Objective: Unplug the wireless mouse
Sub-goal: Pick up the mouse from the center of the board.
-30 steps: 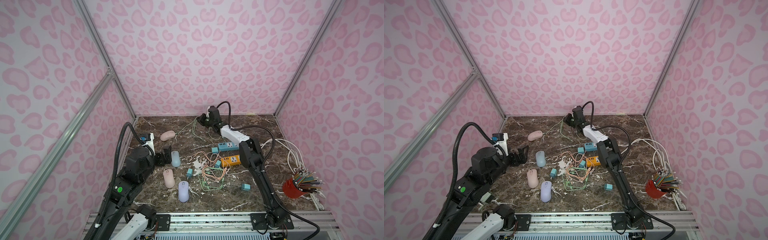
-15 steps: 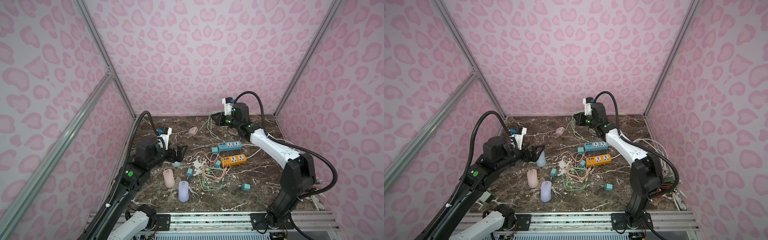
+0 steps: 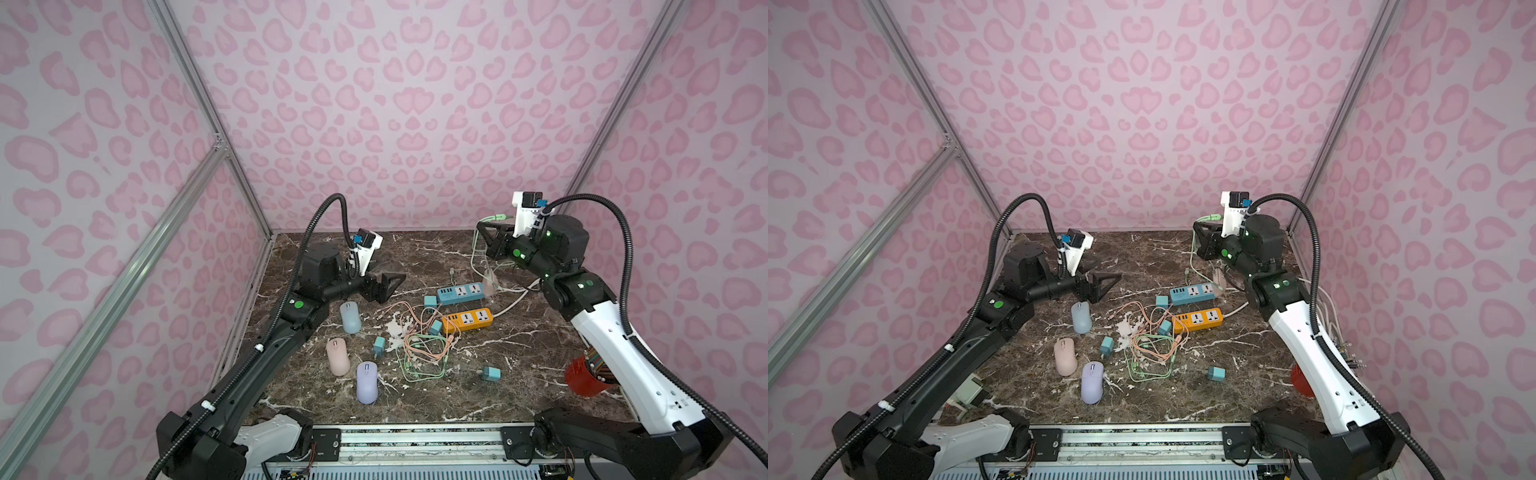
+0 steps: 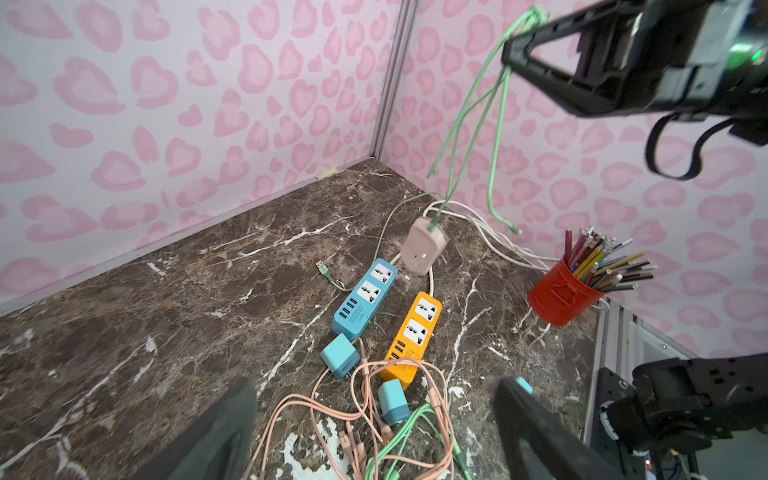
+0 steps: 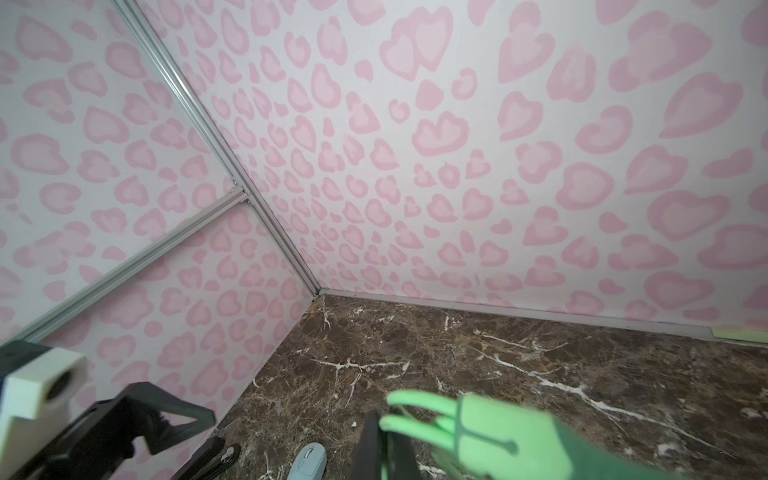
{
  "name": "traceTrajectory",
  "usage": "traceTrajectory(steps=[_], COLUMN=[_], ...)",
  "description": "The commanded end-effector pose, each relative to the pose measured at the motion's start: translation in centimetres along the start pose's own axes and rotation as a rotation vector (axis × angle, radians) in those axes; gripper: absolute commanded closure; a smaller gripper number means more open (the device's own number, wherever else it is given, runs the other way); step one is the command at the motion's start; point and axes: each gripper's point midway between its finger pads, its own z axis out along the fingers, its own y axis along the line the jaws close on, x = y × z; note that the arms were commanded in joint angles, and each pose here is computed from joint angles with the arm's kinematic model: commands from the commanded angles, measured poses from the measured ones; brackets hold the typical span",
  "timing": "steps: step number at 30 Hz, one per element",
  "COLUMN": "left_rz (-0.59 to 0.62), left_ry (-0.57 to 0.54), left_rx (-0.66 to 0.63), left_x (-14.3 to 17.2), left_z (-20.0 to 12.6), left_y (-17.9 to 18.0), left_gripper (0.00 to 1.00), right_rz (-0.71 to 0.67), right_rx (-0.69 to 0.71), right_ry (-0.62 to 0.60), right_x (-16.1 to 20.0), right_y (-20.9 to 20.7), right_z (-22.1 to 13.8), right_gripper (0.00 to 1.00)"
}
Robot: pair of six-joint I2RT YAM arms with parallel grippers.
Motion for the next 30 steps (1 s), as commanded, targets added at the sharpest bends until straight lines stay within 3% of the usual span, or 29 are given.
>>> traceTrajectory(steps=[1,9,15,22,30], left_rz=[0.163,0.180,0.202,0.208,0.248], left_ry=[-0.119,-0.146,-0.152,-0.109,-0.071], left_rx=[0.093,0.175,0.156,0.204,0.197], left_x=[-1.7,-0.3,0.2,2.0,4.3], left_z=[0.5,0.8,0.9,2.0,4.1], left_y=[-1.4,-2.4,-2.3,-3.6,-4.7], left_gripper=[0.08,0.08,0.08,0.08,0.06], right_rz=[-0.010,0.022,0.045,0.068,0.088], right_rx=[-0.003,-0.128,-0.288,-0.511,-0.646], right_ry=[-0.008,-0.038,-0.049,-0.035,-0.036], right_x=[-0.1,-2.1,-5.0,-7.3,-8.8], right_y=[0.2,3.2,6.9,11.0,13.5], right_z=[-0.6,-1.7,-2.4,-2.9,-4.2], right_gripper=[1.00,1.00,1.00,1.00,1.00])
